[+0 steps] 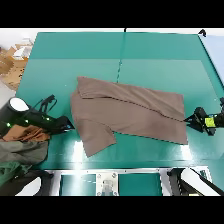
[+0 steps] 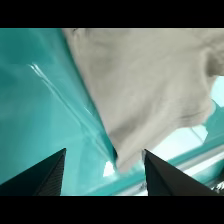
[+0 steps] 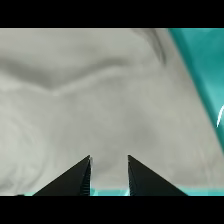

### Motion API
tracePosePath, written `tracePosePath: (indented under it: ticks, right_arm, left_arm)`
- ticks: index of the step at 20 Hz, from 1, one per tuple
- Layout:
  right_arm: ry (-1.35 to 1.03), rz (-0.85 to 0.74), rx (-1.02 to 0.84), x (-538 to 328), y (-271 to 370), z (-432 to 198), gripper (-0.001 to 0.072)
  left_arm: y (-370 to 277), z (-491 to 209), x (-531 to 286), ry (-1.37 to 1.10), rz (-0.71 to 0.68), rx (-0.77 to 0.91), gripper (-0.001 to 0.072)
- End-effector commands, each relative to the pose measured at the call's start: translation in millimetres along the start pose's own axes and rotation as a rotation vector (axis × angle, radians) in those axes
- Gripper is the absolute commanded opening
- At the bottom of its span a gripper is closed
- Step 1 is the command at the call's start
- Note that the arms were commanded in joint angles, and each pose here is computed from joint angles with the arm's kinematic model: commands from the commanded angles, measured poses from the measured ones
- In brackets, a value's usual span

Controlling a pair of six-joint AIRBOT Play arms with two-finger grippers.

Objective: Fold the shirts.

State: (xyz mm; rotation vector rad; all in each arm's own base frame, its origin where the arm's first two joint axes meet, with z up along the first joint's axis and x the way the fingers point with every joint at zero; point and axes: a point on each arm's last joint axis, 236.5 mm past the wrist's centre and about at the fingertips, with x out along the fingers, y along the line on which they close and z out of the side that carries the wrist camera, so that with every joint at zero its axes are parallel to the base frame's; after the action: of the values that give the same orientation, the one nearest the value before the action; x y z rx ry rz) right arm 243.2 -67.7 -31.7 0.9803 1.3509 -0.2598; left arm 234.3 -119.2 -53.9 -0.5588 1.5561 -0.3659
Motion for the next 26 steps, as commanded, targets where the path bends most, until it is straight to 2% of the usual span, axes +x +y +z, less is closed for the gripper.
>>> tracePosePath:
  ticks: [1,2,3,9,10,11,12,17,21,22,23,26]
  right_arm:
    - [-0.016,-0.004,0.043,6.2,-8.3,-31.0,0.0368]
    - [-0.013,-0.001,0.043,10.5,-10.5,-42.2,0.0520]
    - [-0.008,-0.002,0.047,14.7,-13.7,-50.4,0.0548]
    - [0.048,-0.020,0.113,42.2,-32.5,-76.3,0.0549]
    - [0.062,-0.022,0.119,45.7,-34.8,-80.9,0.0549]
    - [0.077,-0.025,0.126,49.2,-37.3,-86.0,0.0549]
    - [0.091,-0.028,0.133,52.5,-39.6,-90.9,0.0549]
    - [-0.060,0.007,0.193,62.6,-39.3,-59.1,0.0548]
    - [-0.144,0.074,0.282,78.4,-37.0,-42.5,0.0542]
    - [-0.154,0.076,0.273,81.7,-38.6,-41.1,0.0343]
    - [-0.160,0.073,0.243,80.5,-38.3,-38.5,0.0014]
    - [-0.163,0.071,0.122,58.0,-24.0,-26.1,0.0012]
  left_arm:
    - [8.2,10.8,26.5,-0.120,-0.054,-0.052,0.0535]
    - [8.9,16.5,30.1,-0.159,-0.068,-0.065,0.0535]
    - [8.3,23.9,31.8,-0.202,-0.085,-0.074,0.0535]
    - [-11.2,37.1,65.9,-0.252,-0.074,-0.026,0.0534]
    - [-13.3,32.6,70.8,-0.222,-0.084,-0.032,0.0477]
    - [-17.0,27.9,72.2,-0.197,-0.099,-0.020,0.0223]
    - [-23.1,23.7,71.0,-0.174,-0.112,0.037,0.0029]
    - [-58.5,26.5,50.6,-0.127,-0.179,0.155,0.0021]
    - [-67.8,15.0,35.4,-0.089,-0.175,0.216,0.0020]
    - [-66.4,9.1,31.5,-0.077,-0.160,0.221,0.0020]
    - [-64.7,3.2,26.4,-0.068,-0.141,0.233,0.0020]
    - [-54.1,-10.5,-0.5,-0.100,-0.036,0.262,0.0019]
